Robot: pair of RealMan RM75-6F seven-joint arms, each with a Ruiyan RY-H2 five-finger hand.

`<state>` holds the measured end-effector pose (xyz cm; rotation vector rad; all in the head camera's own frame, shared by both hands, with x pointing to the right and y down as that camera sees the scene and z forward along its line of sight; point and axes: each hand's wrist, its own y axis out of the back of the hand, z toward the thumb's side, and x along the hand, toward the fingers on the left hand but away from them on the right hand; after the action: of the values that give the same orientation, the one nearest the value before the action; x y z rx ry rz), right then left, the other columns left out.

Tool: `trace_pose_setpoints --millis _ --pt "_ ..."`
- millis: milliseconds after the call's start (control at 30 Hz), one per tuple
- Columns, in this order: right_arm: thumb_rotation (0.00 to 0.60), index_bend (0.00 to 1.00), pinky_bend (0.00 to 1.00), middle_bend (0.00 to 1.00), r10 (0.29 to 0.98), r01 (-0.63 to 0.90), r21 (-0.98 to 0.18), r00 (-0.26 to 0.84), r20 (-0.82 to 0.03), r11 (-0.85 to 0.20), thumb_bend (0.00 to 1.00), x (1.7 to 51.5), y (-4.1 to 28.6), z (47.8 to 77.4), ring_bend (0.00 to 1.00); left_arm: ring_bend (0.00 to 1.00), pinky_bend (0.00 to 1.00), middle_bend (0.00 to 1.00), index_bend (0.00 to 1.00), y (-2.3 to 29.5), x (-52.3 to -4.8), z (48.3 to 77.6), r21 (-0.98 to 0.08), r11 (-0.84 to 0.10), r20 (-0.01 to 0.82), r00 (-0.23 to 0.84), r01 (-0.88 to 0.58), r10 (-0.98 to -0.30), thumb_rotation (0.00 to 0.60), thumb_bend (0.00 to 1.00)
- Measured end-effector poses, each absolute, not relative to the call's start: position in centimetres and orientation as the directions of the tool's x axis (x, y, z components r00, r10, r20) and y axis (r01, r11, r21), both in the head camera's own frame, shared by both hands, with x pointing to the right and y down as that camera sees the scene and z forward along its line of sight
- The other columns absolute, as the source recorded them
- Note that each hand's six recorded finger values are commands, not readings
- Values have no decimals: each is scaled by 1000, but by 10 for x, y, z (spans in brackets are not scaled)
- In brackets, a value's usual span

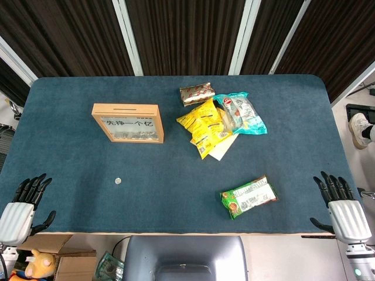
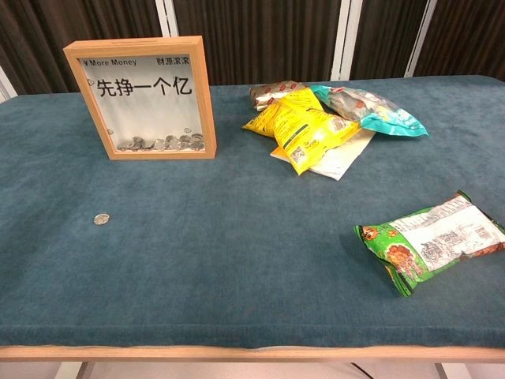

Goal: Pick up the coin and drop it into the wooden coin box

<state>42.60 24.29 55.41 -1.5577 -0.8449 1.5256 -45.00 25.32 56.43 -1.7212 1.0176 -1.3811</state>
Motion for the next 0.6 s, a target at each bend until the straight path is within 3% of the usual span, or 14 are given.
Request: trace_pose_setpoints --millis 100,167,233,300,333,367,400,467,600 --pt "600 0 0 0 879 -56 -881 62 -473 -471 175 425 243 554 0 0 5 0 0 255 -448 567 -876 -459 443 133 -148 -887 600 347" --pt "600 0 0 0 876 -59 -878 64 -478 -475 174 424 243 555 0 12 84 30 1 255 -444 569 -871 -468 448 147 -151 -882 600 349" --pt "600 0 0 0 875 -56 -878 69 -478 -475 174 422 243 555 0 188 392 218 36 254 -437 572 -871 -463 439 165 -166 -883 600 354" --pt "600 0 0 0 873 -59 -876 72 -482 -478 174 421 243 557 0 652 867 690 154 252 -428 576 -878 -439 409 178 -190 -895 600 365" --pt "600 0 0 0 871 -60 -874 74 -485 -482 175 421 243 558 0 784 952 827 201 251 -424 580 -880 -429 397 181 -203 -900 600 368" --pt "600 0 0 0 870 -61 -873 74 -488 -484 175 420 243 559 0 918 999 952 270 250 -418 586 -880 -422 387 185 -217 -903 600 374" --pt "600 0 0 0 868 -62 -871 74 -491 -487 175 420 243 560 0 974 1000 993 325 250 -409 595 -879 -416 378 193 -234 -906 600 380" --pt "600 0 0 0 864 -64 -867 73 -497 -494 174 420 243 562 0 1000 1000 1000 371 249 -394 612 -872 -420 376 207 -252 -903 600 387" --pt "600 0 0 0 861 -68 -863 68 -504 -500 174 421 242 565 0 1000 1000 1000 320 248 -366 653 -840 -496 447 235 -222 -863 600 413"
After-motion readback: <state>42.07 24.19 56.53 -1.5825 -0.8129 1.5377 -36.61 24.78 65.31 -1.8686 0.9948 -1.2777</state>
